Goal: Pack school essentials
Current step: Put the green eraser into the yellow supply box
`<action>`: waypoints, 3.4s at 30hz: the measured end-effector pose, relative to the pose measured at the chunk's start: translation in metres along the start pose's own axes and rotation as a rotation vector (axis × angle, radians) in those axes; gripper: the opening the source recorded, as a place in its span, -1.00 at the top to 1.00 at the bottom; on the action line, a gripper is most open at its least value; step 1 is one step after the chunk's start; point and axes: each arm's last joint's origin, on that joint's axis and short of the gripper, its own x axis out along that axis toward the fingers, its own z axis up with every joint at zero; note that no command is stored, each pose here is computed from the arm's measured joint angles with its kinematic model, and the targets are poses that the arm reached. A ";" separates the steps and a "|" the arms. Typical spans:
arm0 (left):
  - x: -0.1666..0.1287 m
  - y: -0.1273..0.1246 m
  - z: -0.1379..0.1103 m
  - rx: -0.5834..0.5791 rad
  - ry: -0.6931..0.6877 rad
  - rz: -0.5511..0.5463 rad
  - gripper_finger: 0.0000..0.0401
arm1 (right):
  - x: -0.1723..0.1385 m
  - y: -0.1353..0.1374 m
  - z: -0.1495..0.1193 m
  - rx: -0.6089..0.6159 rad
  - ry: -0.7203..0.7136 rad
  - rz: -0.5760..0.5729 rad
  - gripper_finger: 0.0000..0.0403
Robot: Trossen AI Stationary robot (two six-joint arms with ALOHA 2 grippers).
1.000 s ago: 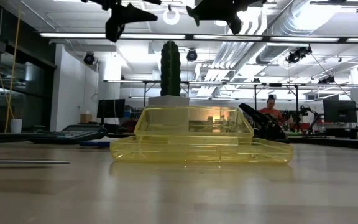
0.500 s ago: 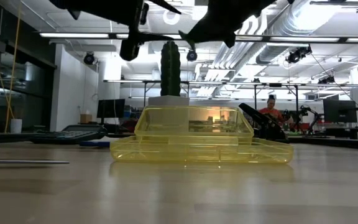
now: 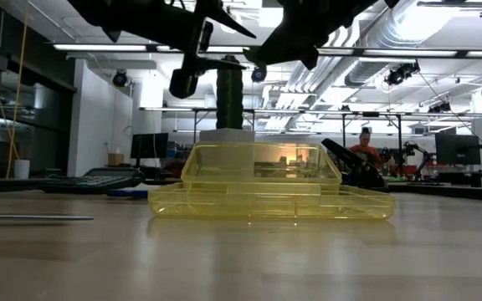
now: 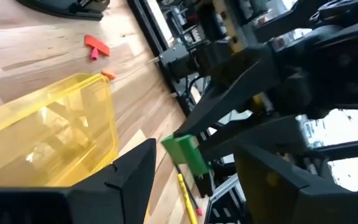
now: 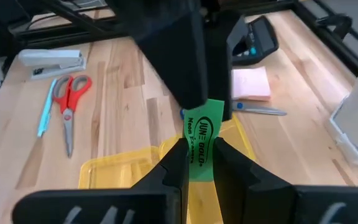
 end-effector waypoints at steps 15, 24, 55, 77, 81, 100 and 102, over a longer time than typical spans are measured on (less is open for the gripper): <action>0.001 0.002 0.000 0.000 0.019 0.001 0.51 | 0.000 0.000 0.000 0.000 -0.001 0.004 0.81; 0.006 0.007 -0.003 -0.002 0.052 0.007 0.82 | 0.000 0.000 0.000 0.000 -0.003 0.003 0.81; -0.118 -0.072 0.028 0.756 -0.463 -0.095 1.00 | -0.124 -0.022 0.050 0.162 -0.510 -0.135 -0.26; -0.016 -0.024 -0.027 0.762 -0.119 0.125 1.00 | -0.135 -0.028 0.012 0.321 -0.864 -0.038 -0.26; 0.008 0.002 -0.035 0.689 -0.017 0.204 1.00 | -0.139 -0.030 0.009 0.329 -0.842 -0.084 -0.26; 0.064 0.054 -0.019 0.689 0.176 0.561 0.99 | -0.135 -0.031 0.004 0.332 -0.779 -0.126 -0.26; 0.063 0.057 -0.015 0.698 0.166 0.585 0.96 | -0.135 -0.031 0.004 0.332 -0.778 -0.126 -0.26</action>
